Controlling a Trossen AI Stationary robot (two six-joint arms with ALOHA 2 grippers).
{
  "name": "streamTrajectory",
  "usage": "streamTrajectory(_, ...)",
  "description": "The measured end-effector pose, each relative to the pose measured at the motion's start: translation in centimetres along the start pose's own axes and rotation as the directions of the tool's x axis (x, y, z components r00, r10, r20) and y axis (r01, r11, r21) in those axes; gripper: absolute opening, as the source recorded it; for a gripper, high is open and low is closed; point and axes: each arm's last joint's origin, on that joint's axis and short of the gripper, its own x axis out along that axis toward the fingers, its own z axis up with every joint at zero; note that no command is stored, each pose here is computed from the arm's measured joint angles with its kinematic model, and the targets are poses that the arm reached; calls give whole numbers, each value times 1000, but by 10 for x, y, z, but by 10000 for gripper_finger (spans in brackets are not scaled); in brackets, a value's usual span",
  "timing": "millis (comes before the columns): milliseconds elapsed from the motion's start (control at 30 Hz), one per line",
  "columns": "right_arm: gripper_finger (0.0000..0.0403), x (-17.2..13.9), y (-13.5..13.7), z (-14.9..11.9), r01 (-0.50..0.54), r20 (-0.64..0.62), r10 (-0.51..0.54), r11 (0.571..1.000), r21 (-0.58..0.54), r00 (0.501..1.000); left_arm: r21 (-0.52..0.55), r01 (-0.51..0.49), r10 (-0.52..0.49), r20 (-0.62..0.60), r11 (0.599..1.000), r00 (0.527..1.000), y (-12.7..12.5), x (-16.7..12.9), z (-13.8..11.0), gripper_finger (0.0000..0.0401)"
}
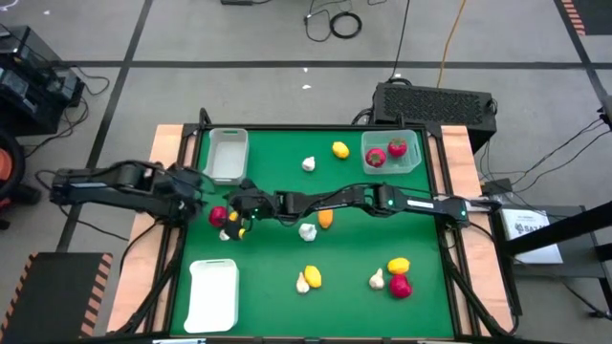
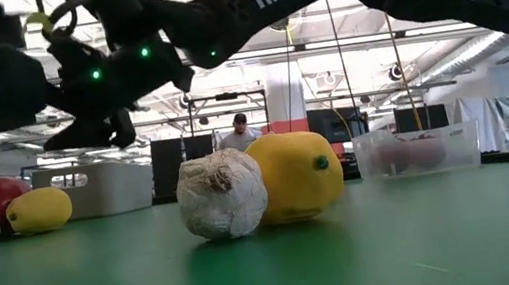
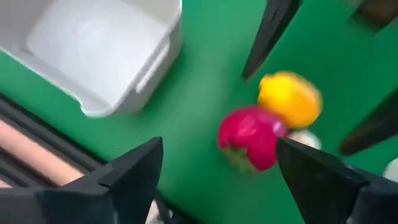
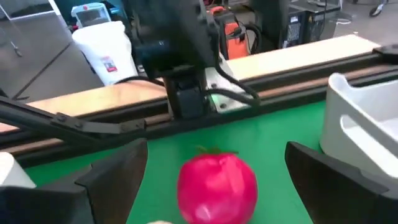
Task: Sort produce into baskets
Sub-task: Put the tomato into the transparent bin
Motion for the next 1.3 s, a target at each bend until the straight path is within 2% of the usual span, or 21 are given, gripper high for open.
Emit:
streamTrajectory(300,370,0,4,-5,-2,-33,2,1000,4,999,127,-67,79,-97,990,992,-4,23,-2,221)
streamTrajectory(433,370,1,4,-8,-1,-33,1,1000,-9,999,144,-78,96,-124,986,988,-7,27,2,198)
streamTrajectory(667,370,6,1,-25,8,-82,-11,999,-32,997,213,-136,194,-280,968,940,-20,50,14,194)
streamTrajectory(833,370,5,1,-19,13,-57,-15,999,-37,998,267,-147,247,-392,952,886,-27,67,18,194)
streamTrajectory(1000,370,5,0,-19,12,-54,-15,999,-50,998,293,-158,279,-436,943,855,-30,75,19,194)
streamTrajectory(1133,370,5,-1,-20,11,-66,-15,998,-63,998,293,-157,278,-433,943,857,-30,75,20,194)
streamTrajectory(1300,370,5,-1,-20,13,-69,-17,998,-63,997,260,-153,246,-377,953,893,-27,64,19,194)
